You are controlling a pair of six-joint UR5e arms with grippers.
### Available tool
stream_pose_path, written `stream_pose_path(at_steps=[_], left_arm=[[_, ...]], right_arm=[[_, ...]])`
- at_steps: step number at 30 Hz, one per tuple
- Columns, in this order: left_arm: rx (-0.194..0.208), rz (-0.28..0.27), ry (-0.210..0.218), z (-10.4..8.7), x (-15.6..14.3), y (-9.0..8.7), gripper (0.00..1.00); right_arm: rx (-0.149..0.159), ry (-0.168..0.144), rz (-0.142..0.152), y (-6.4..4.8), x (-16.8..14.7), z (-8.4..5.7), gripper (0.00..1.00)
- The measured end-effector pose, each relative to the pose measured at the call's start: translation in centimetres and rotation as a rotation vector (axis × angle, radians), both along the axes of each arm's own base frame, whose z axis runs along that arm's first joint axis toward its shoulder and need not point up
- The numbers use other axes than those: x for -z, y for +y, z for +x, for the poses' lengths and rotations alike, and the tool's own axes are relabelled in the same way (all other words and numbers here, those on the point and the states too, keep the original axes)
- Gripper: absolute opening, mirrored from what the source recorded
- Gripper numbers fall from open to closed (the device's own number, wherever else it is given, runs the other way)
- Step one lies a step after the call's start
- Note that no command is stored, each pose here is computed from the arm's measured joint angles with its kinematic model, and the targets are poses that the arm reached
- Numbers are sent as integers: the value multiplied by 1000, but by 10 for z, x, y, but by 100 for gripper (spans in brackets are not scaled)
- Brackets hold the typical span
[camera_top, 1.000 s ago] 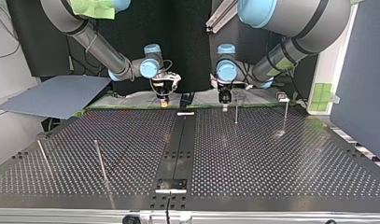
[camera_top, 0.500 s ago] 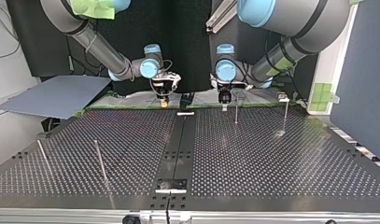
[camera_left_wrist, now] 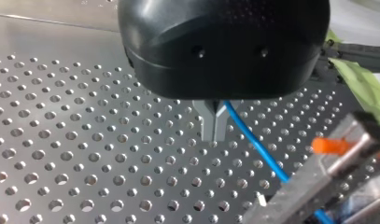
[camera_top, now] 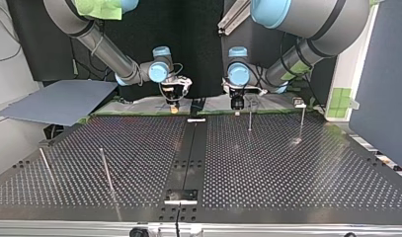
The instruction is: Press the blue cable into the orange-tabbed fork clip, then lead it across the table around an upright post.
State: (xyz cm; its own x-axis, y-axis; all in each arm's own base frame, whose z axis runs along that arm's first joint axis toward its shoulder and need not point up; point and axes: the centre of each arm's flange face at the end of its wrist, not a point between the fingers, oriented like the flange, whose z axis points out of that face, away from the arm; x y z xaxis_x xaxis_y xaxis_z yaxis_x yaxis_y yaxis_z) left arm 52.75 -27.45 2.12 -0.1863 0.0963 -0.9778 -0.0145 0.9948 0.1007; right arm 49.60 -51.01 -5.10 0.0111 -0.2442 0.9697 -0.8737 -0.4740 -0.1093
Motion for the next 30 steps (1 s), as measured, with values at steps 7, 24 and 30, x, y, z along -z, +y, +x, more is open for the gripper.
stream_pose_path(at_steps=[7,24,30], left_arm=[[-1,-1,-1,0,0,0,0],[34,3,0,-7,-33,-15,0],[82,-28,-35,-12,-65,-32,0]], right_arm=[[2,0,1,-1,0,-1,0],[13,42,-22,-8,-25,-5,0],[3,53,-28,-6,-65,2,0]])
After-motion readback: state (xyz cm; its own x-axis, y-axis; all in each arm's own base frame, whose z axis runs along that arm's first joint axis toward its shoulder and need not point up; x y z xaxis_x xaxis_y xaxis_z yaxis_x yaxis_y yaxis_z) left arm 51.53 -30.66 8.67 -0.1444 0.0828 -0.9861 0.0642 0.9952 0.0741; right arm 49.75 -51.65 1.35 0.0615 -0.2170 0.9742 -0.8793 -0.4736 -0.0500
